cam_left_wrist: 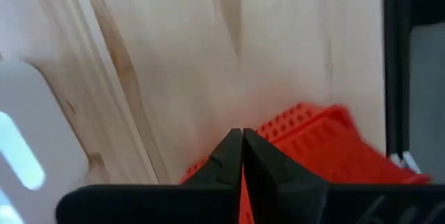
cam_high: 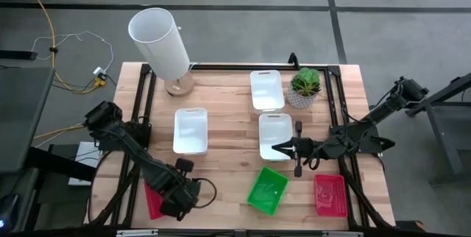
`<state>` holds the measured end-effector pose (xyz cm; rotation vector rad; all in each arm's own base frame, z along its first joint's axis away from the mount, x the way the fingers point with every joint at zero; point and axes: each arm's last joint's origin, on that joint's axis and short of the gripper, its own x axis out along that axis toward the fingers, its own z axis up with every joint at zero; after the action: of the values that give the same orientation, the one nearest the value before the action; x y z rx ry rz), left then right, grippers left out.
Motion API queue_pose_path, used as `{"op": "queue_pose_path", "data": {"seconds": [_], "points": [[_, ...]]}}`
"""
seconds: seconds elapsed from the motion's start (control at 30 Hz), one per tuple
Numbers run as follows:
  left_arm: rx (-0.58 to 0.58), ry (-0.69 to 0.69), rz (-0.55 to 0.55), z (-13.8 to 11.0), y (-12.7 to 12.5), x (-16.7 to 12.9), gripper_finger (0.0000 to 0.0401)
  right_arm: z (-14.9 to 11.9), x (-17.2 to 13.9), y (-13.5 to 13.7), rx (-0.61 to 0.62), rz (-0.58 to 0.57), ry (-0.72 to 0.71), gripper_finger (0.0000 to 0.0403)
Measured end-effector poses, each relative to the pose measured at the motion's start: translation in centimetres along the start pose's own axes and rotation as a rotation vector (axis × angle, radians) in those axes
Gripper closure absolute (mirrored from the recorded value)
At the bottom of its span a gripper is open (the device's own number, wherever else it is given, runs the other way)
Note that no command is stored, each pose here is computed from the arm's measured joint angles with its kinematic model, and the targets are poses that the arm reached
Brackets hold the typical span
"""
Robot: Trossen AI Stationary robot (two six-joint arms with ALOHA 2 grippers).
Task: Stack baskets by color
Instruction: Stack the middle red bin on the left red bin
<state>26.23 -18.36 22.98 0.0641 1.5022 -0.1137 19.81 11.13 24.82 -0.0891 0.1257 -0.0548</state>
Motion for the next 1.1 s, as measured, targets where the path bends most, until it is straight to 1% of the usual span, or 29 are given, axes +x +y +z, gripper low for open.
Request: {"op": "queue_pose_path", "data": {"seconds": [0.17,0.3,0.4,0.57,0.67,0.8,0.93,1.0,1.1], "points": [[-0.018,0.096,-0.038,-0.8,0.8,1.5,0.0401,0.0,0.0,0.0,0.000,0.000,0.000,0.0403],[-0.018,0.124,-0.036,-1.2,0.9,2.1,0.0401,0.0,0.0,0.0,0.000,0.000,0.000,0.0403],[-0.019,0.135,-0.053,-1.2,0.9,2.2,0.0401,0.0,0.0,0.0,0.000,0.000,0.000,0.0403],[-0.040,0.204,-0.132,-1.5,0.9,2.1,0.0401,0.0,0.0,0.0,0.000,0.000,0.000,0.0403],[-0.066,0.254,-0.127,-1.8,1.1,1.9,0.0401,0.0,0.0,0.0,0.000,0.000,0.000,0.0403],[-0.044,0.251,-0.128,-1.6,1.1,1.2,0.0401,0.0,0.0,0.0,0.000,0.000,0.000,0.0403],[-0.045,0.222,-0.122,-1.0,0.7,-0.7,0.0401,0.0,0.0,0.0,0.000,0.000,0.000,0.0403],[-0.053,0.195,-0.094,-0.8,0.2,-2.1,0.0401,0.0,0.0,0.0,0.000,0.000,0.000,0.0403],[-0.042,0.102,-0.028,-0.9,-1.3,-4.1,0.0401,0.0,0.0,0.0,-0.001,0.000,0.002,0.0403]]}}
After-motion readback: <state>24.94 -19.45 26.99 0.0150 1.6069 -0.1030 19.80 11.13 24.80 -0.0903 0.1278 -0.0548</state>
